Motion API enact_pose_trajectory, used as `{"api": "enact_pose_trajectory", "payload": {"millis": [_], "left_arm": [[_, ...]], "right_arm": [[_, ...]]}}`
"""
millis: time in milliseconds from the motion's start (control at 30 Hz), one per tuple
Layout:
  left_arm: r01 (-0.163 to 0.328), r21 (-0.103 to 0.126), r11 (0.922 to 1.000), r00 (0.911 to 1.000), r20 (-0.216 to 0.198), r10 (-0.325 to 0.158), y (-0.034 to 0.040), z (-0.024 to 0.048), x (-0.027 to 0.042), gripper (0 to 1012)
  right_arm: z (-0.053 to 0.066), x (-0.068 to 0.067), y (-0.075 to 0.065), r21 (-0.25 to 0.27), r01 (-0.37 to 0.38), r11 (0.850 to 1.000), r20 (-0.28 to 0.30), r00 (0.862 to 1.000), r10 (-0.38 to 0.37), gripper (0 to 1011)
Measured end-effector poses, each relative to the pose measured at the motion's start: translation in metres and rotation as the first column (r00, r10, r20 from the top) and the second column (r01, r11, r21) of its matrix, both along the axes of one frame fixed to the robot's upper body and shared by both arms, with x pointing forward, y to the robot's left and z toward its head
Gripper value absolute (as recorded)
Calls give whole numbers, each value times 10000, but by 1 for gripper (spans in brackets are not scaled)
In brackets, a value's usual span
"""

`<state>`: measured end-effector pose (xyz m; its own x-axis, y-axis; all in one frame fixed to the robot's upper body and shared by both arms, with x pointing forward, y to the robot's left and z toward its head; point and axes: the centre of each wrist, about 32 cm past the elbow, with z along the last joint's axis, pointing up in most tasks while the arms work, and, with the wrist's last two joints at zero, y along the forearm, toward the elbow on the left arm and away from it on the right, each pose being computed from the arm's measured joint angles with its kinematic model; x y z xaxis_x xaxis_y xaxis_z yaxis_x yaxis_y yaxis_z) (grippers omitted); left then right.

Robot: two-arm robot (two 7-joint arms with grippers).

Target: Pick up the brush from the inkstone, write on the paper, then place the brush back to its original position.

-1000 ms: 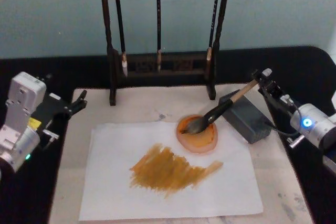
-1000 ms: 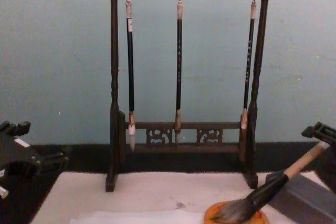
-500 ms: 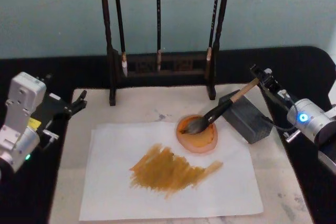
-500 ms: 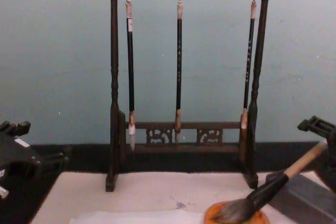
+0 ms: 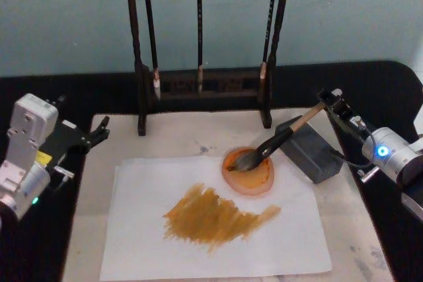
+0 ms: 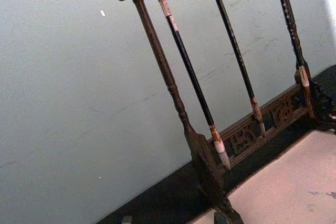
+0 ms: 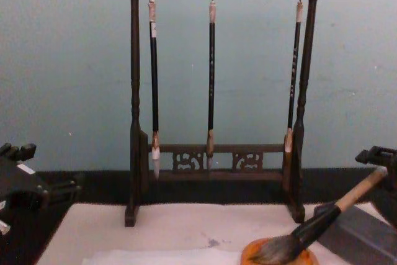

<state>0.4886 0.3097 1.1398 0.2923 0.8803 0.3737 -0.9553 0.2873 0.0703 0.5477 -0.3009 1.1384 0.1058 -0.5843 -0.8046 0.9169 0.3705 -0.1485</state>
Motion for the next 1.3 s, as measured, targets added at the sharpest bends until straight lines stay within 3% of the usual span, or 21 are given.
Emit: {"api": "enact_pose_trajectory", "payload": {"millis": [167, 367, 467, 1033, 1300], "left_arm": [[1, -1, 10000, 10000, 1, -1, 0, 0, 0, 1010], [0, 0, 10000, 10000, 0, 0, 0, 0, 0, 1010], [0, -1, 10000, 10000, 0, 0, 0, 0, 0, 1010], [0, 0, 10000, 10000, 0, 0, 0, 0, 0, 1010], [0, 0, 10000, 10000, 0, 0, 0, 0, 0, 1010]], "right_arm": [[0, -1, -2, -3, 0, 10000, -8, 10000, 0, 469], [0, -2, -3, 0, 4, 10000, -16, 10000, -4, 217], [2, -3, -3, 17, 1, 10000, -14, 10000, -1, 177], [1, -4, -4, 16, -7, 10000, -20, 10000, 7, 171], [116, 19, -37, 302, -100, 9995, 331, 9994, 90, 169]]}}
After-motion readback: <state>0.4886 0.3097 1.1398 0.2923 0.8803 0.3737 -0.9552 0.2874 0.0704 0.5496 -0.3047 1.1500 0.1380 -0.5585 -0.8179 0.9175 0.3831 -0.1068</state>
